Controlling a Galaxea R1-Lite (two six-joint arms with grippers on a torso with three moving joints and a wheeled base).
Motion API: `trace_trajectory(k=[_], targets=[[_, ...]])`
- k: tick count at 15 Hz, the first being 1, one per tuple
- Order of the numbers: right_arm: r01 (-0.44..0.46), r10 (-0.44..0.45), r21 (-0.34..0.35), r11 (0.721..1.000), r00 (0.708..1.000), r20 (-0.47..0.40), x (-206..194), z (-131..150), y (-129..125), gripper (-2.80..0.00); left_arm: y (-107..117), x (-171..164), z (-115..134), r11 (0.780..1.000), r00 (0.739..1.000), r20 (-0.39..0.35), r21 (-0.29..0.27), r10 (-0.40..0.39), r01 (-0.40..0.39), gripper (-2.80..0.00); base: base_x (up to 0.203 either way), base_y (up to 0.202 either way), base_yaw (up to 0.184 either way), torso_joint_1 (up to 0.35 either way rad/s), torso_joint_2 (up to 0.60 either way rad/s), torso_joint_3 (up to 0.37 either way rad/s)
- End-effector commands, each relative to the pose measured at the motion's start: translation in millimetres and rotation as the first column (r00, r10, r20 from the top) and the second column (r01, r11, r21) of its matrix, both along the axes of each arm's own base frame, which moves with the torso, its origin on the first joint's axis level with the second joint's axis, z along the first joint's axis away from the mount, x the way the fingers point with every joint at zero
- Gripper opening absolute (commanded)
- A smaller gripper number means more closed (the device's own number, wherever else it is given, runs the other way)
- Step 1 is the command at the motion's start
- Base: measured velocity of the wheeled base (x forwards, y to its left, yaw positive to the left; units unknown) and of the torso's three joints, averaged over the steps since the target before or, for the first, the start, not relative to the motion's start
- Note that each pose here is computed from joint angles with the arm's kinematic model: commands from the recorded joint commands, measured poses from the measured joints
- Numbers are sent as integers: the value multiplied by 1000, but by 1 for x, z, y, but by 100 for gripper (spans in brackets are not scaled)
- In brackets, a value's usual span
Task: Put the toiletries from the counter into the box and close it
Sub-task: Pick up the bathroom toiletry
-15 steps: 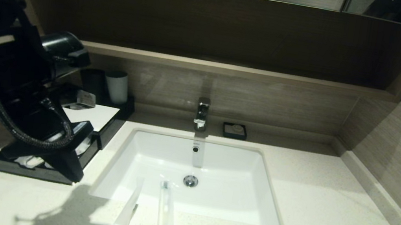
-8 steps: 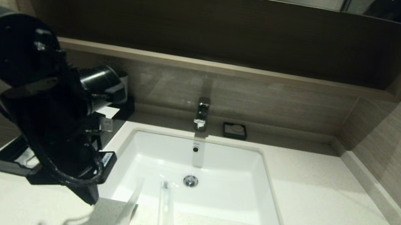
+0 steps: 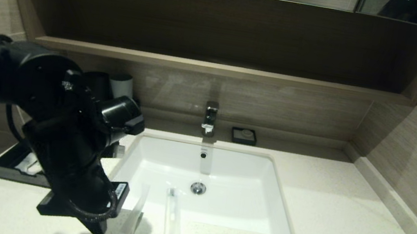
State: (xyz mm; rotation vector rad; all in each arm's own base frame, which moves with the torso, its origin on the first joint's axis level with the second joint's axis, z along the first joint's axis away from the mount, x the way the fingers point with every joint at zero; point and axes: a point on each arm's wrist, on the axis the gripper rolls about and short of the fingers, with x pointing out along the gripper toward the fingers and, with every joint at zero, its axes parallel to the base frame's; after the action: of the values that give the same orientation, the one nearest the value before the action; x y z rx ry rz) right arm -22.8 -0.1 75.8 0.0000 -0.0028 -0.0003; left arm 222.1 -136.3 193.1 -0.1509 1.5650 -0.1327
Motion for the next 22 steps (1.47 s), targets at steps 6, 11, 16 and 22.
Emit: trace_trajectory(k=[6,11,16,22], targets=[[0,0,0,1000,1000,-1,0,0,0,-280,-15,-14,-7,999,999,-15,20,-34,35,-280,0,0,0,0,0,0],[0,0,0,1000,1000,-1,0,0,0,-280,-26,-18,-8,999,999,-6,40,-37,37,-280,0,0,0,0,0,0],[0,0,0,1000,1000,-1,0,0,0,-280,-30,-11,-17,997,999,-23,71,-43,44,-280,0,0,0,0,0,0],[0,0,0,1000,1000,-1,0,0,0,-280,-43,9,-12,999,1000,11,45,-29,29,-280,0,0,0,0,0,0]])
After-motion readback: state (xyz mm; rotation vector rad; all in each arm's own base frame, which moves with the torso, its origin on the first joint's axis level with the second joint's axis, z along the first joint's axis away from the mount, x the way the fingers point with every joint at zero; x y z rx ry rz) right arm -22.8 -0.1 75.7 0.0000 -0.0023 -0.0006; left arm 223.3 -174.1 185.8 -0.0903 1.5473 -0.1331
